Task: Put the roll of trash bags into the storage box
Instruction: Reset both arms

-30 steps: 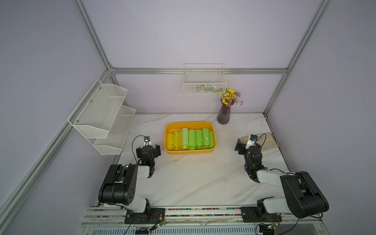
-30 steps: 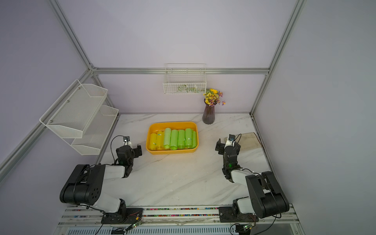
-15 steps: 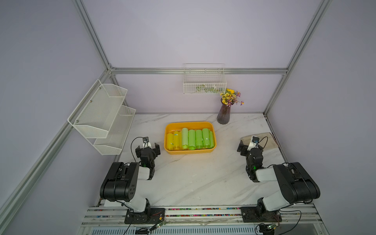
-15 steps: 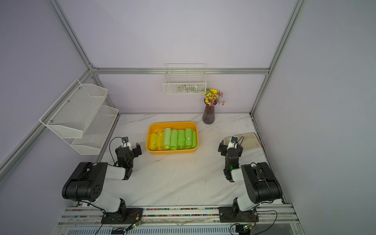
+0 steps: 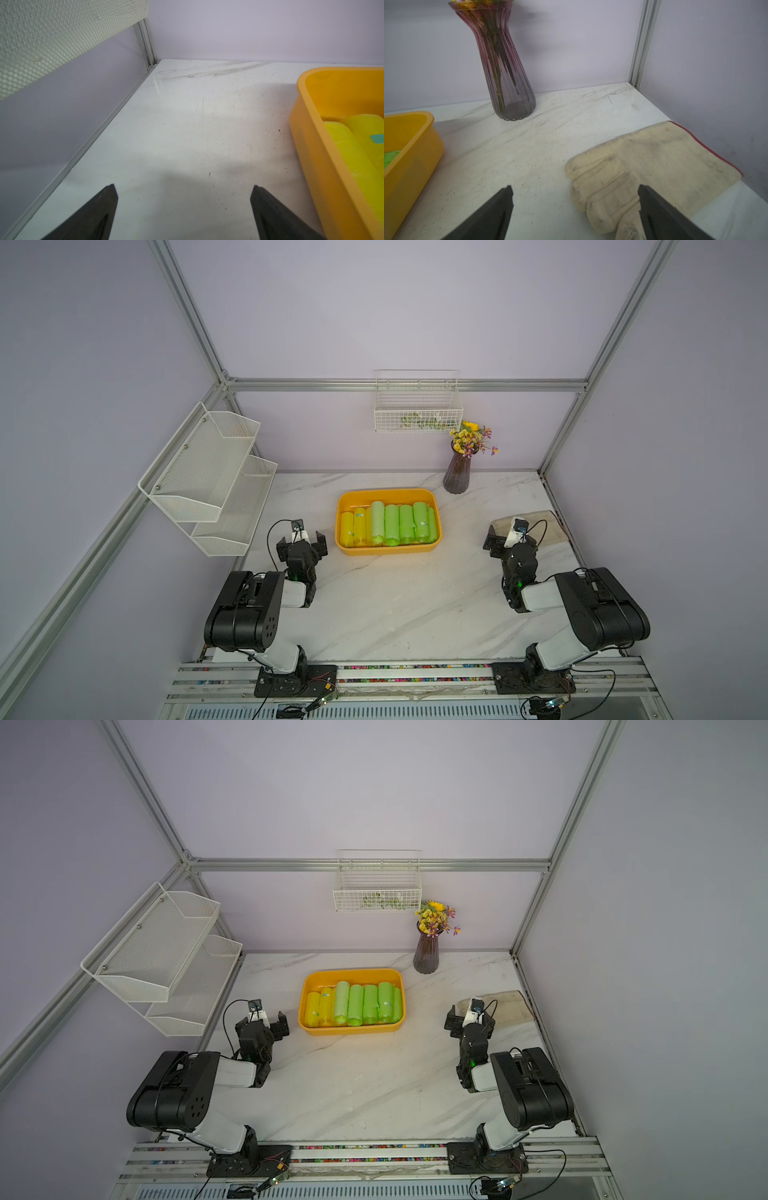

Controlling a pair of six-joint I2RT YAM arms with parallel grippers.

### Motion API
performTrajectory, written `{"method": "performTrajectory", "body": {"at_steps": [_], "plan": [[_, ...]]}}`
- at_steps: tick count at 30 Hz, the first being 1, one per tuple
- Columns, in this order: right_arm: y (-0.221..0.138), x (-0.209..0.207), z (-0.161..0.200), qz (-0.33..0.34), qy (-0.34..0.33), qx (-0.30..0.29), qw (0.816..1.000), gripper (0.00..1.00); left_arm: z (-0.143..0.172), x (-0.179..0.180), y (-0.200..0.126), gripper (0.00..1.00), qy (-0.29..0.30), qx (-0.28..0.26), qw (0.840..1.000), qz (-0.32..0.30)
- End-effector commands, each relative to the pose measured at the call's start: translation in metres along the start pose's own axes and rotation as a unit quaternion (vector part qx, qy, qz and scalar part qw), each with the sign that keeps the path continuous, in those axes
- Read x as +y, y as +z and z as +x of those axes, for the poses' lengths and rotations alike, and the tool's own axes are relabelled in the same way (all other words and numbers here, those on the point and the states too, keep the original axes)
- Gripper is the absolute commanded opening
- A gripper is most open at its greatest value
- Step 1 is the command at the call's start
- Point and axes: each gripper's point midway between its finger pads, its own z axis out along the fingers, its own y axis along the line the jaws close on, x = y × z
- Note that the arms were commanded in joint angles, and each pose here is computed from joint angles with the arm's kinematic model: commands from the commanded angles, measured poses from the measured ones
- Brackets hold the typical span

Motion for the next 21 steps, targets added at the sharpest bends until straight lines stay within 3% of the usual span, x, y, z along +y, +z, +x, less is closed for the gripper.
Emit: {"method": "performTrajectory", "body": {"at_steps": [1, 21], "plan": [[0.0015, -0.0007, -0.0122, 0.000, 0.003, -0.022, 1.000, 0.99, -0.0195, 0.0009, 0.0008, 1.00, -0.015, -0.031, 0.999, 0.001], [0.0015, -0.0004, -0.0126, -0.001, 0.003, -0.023, 1.000, 0.99, -0.0194, 0.0005, 0.0013, 1.00, -0.014, -0.031, 0.999, 0.001]]}}
